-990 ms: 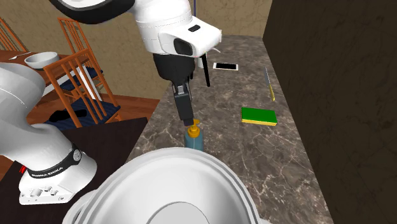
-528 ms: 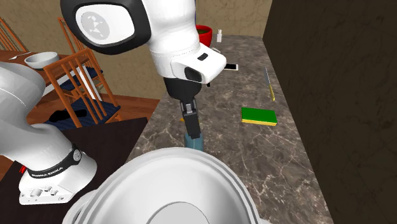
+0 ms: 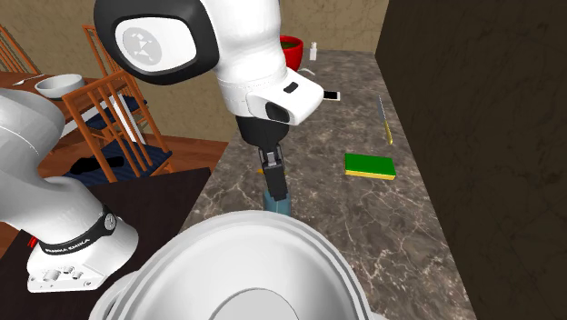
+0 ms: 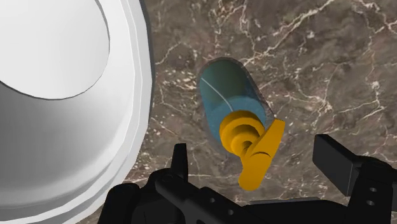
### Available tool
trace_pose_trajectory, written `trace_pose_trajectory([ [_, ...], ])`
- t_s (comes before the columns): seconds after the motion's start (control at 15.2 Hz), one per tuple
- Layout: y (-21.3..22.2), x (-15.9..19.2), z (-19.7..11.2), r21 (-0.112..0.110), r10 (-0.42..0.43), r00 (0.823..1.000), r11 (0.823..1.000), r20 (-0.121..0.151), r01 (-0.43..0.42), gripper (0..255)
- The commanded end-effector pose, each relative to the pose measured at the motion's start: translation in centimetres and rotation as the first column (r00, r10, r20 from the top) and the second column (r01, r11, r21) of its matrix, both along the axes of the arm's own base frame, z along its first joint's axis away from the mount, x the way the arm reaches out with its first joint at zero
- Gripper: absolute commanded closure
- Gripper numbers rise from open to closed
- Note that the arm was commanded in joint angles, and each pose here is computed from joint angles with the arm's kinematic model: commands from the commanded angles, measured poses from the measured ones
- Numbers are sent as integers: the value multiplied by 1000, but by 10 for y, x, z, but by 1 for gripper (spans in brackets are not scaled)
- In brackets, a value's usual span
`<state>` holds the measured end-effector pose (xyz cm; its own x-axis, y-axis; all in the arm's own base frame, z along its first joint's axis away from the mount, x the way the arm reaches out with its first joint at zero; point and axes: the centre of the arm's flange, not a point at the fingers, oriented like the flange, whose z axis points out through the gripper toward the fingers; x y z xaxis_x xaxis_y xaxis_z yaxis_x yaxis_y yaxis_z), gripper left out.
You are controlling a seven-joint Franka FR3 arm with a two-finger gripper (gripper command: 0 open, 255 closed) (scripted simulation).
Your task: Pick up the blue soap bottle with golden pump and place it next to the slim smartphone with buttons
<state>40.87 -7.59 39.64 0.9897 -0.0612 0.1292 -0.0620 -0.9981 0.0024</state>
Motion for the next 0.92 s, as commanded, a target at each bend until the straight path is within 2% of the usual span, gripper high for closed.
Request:
trace_pose_trajectory([
  [0.0, 0, 0, 0, 0, 0, 1000, 1000, 0, 0, 0],
  [0.07, 0, 0, 0, 0, 0, 1000, 1000, 0, 0, 255],
  [0.66, 0, 0, 0, 0, 0, 1000, 1000, 0, 0, 255],
  [0.86, 0, 0, 16, 0, 0, 1000, 1000, 0, 0, 255],
])
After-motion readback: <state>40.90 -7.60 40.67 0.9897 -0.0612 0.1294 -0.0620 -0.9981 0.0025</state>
